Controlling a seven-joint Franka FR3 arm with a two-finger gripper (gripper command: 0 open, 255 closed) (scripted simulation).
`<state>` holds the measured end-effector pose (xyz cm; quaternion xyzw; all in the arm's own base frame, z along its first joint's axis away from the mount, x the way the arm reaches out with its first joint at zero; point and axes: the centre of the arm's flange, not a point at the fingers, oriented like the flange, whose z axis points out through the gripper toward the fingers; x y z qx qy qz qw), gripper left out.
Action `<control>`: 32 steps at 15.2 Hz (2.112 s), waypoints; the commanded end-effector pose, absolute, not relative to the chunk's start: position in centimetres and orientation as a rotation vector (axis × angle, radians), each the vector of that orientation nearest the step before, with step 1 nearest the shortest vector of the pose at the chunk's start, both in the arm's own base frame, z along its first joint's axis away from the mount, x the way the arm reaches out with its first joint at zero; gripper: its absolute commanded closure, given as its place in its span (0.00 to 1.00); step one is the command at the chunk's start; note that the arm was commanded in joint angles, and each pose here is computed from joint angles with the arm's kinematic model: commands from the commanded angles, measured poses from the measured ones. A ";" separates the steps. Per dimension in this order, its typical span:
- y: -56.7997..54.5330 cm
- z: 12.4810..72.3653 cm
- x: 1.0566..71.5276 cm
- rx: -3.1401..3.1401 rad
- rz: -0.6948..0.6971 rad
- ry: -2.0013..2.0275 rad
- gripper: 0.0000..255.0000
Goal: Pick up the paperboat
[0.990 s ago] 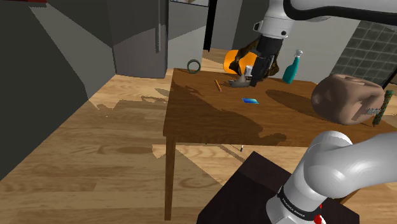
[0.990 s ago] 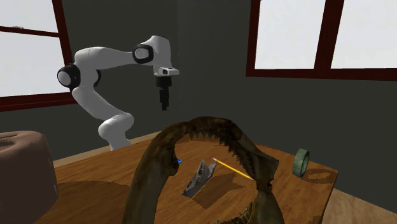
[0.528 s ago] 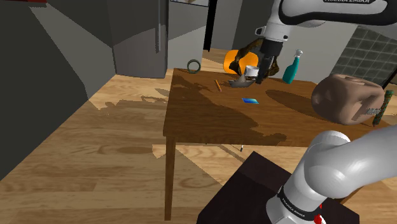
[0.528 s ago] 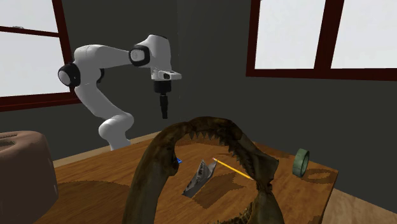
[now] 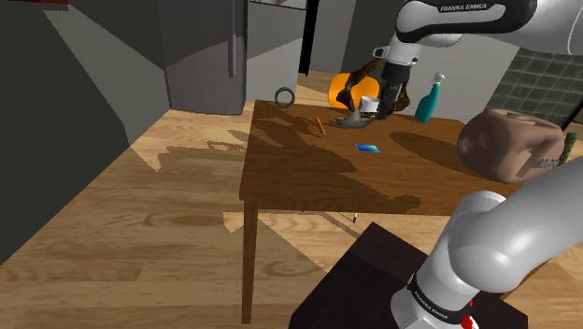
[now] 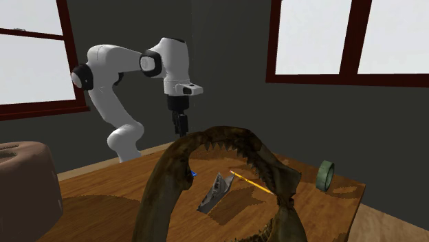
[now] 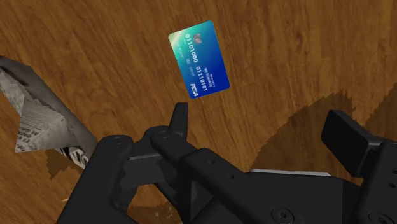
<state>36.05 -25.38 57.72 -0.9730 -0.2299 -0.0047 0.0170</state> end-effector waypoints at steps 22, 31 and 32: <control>-43.6 49.2 50.8 -2.782 0.016 -1.247 0.00; -43.6 47.9 50.8 -2.782 0.016 -1.247 1.00; -43.6 47.9 50.8 -2.782 0.016 -1.247 1.00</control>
